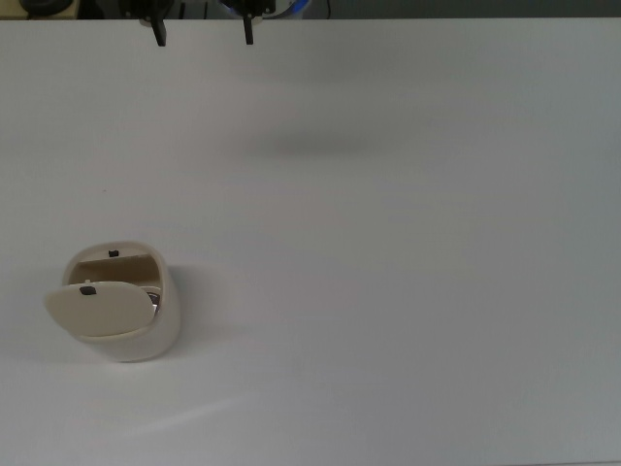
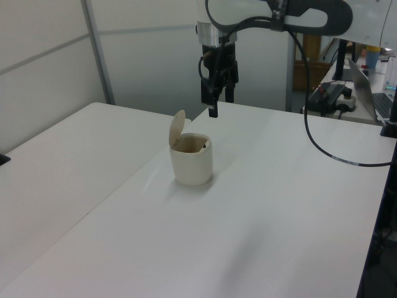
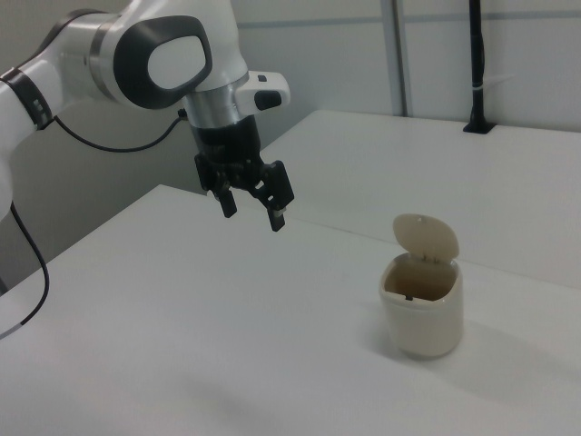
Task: Close the trash can
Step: 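Move the gripper down toward the raised lid of the cream trash can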
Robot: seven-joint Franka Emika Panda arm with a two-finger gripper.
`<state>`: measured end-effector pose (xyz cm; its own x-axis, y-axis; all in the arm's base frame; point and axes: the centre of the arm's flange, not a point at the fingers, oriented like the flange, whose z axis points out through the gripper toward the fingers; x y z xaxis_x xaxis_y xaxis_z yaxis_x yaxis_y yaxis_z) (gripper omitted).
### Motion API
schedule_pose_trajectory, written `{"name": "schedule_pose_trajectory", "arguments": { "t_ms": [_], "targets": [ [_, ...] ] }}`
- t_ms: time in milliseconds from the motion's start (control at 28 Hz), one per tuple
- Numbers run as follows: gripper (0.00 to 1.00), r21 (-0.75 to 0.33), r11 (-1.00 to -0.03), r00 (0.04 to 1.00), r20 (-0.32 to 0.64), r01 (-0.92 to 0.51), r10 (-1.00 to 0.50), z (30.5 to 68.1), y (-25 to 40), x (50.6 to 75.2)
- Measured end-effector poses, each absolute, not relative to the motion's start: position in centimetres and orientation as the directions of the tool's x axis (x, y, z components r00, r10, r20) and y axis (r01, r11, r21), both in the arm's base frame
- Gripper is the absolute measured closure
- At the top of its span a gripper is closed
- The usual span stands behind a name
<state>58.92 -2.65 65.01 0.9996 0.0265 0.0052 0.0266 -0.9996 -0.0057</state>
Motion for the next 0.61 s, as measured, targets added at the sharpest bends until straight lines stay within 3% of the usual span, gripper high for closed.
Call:
{"name": "schedule_pose_trajectory", "arguments": {
  "t_ms": [214, 429, 607],
  "targets": [
    [0.00, -0.001, -1.000, 0.997, 0.073, 0.025, 0.025, 64.3, -2.8, 60.6],
    [0.01, 0.000, -1.000, 0.994, 0.104, 0.021, 0.021, 61.1, -3.0, 63.4],
    [0.24, -0.004, -1.000, 0.987, 0.156, -0.025, -0.025, 59.5, -3.1, 65.4]
  ]
}}
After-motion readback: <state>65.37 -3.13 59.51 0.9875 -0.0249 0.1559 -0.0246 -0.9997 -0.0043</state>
